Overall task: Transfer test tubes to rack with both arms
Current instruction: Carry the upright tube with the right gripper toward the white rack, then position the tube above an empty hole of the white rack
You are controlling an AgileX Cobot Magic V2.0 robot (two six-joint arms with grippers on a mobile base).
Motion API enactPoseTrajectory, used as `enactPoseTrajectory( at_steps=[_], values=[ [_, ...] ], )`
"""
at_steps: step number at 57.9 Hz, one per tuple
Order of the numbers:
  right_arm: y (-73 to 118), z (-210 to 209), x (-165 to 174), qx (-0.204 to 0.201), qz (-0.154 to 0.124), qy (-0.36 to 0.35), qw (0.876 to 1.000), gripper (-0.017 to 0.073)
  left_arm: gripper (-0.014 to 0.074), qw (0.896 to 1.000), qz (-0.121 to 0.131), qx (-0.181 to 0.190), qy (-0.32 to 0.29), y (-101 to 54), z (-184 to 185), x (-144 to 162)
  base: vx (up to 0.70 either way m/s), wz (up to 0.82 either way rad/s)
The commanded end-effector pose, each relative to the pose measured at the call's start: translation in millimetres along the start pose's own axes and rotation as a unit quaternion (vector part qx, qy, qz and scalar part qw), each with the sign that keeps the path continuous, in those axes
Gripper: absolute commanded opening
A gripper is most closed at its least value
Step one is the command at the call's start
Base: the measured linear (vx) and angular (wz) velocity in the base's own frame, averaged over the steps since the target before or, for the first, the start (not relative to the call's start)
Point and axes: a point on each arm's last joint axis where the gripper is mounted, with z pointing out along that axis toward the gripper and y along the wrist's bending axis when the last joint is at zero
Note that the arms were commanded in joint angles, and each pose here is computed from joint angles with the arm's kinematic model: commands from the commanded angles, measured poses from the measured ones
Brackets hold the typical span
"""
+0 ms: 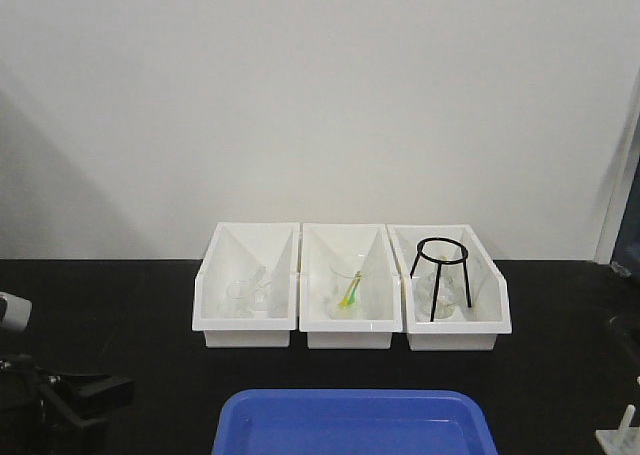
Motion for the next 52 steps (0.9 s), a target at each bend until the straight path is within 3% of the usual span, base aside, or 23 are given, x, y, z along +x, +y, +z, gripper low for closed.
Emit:
enactPoseTrajectory(
  at_steps=[1,7,11,19,26,37,52],
  values=[
    [-5.6,0,-11,0.023,0.067,-0.021,0.997,-0.0007,-0.002,1.0,0.027,0.007,-0.011,-6.1,-8,-9,0.0,0.0],
    [-8.9,7,-8,0.029,0.101,-0.01,0.994,-0.0007,-0.002,1.0,0.027,0.008,-0.011,-6.2,-8,-9,0.0,0.0],
    [-7.8,11,-11,0.013,0.102,-0.011,0.995,-0.0007,-0.002,1.0,0.027,0.01,-0.01,-6.6,-8,-9,0.0,0.0],
    [-4.1,22,-23,-0.029,0.063,-0.022,0.997,-0.0007,-0.002,0.999,0.028,0.016,-0.008,-7.8,-8,-9,0.0,0.0],
    [-6.9,30,-24,-0.029,0.053,-0.016,0.998,-0.0007,-0.002,0.999,0.028,0.022,-0.006,-8.9,-8,-8,0.0,0.0],
    [-7.8,43,-22,-0.049,0.016,-0.008,0.999,-0.0007,-0.0017,0.999,0.028,0.023,-0.005,-9.1,-8,-8,0.0,0.0],
    [-6.7,67,-25,-0.105,0.006,-0.007,0.994,-0.0007,-0.0017,0.999,0.028,0.033,-0.002,-10.8,-8,-8,0.0,0.0]
  ],
)
